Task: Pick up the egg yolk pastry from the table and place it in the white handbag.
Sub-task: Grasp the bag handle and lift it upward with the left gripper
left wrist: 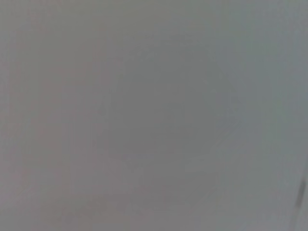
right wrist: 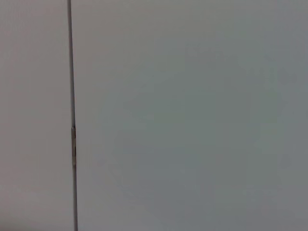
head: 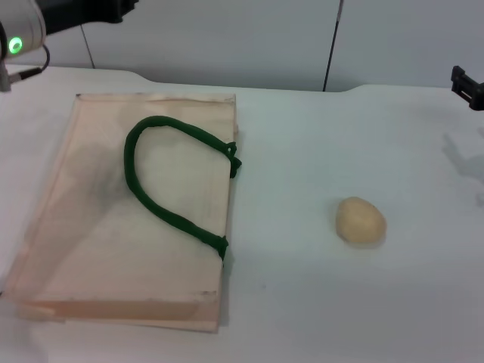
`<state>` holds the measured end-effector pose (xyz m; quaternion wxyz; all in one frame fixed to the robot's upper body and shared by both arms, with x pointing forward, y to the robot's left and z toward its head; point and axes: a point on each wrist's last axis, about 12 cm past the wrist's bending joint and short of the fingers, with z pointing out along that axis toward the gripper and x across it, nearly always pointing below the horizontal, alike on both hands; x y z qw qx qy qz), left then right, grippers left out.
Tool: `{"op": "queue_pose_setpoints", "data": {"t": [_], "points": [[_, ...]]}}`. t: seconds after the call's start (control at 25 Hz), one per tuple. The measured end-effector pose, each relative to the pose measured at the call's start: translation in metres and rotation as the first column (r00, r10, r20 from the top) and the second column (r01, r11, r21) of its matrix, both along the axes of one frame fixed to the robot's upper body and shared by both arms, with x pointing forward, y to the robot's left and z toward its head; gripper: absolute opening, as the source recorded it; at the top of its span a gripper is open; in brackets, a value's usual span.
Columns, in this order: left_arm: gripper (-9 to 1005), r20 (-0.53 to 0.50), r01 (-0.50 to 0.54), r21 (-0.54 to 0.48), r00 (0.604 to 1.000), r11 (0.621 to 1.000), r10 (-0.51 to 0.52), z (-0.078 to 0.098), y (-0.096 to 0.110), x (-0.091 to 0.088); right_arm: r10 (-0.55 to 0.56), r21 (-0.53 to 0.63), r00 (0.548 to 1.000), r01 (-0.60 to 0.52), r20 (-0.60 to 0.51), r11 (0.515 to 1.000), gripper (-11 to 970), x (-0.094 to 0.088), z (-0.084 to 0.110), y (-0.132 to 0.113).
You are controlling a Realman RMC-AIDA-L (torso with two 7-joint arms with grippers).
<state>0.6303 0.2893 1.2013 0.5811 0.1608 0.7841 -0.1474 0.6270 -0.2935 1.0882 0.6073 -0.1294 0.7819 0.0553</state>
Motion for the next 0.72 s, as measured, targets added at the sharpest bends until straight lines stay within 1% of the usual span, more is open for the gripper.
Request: {"op": "queue_pose_setpoints", "data": {"t": [0.12, 0.32, 0.56, 0.64, 0.68, 0.72], "points": [[303, -0.091, 0.043, 0.028, 0.995, 0.999, -0.041, 0.014, -0.003, -0.001, 0.001, 0.000, 1.000, -0.001, 0.000, 1.000, 700, 0.000, 0.000, 0.000], [304, -0.224, 0.098, 0.082, 0.972, 0.992, -0.077, 0.029, -0.001, -0.008, 0.004, -0.001, 1.000, -0.004, 0.001, 1.000, 700, 0.000, 0.000, 0.001], [305, -0.351, 0.199, 0.124, 0.925, 0.972, -0.145, 0.042, 0.006, -0.016, 0.004, -0.002, 1.000, -0.004, 0.002, 1.000, 699, 0.001, 0.001, 0.001], [304, -0.401, 0.222, 0.140, 0.904, 0.965, -0.150, 0.043, 0.009, -0.020, 0.006, -0.003, 1.000, -0.006, 0.003, 1.000, 699, 0.001, 0.001, 0.002], [304, -0.428, 0.223, 0.171, 0.894, 0.960, -0.131, 0.043, 0.011, -0.020, 0.007, -0.003, 1.000, -0.007, 0.003, 1.000, 699, 0.002, 0.001, 0.002], [303, -0.428, 0.223, 0.171, 0.894, 0.960, -0.131, 0.043, 0.011, -0.020, 0.007, -0.003, 1.000, -0.007, 0.003, 1.000, 699, 0.002, 0.001, 0.002]]}}
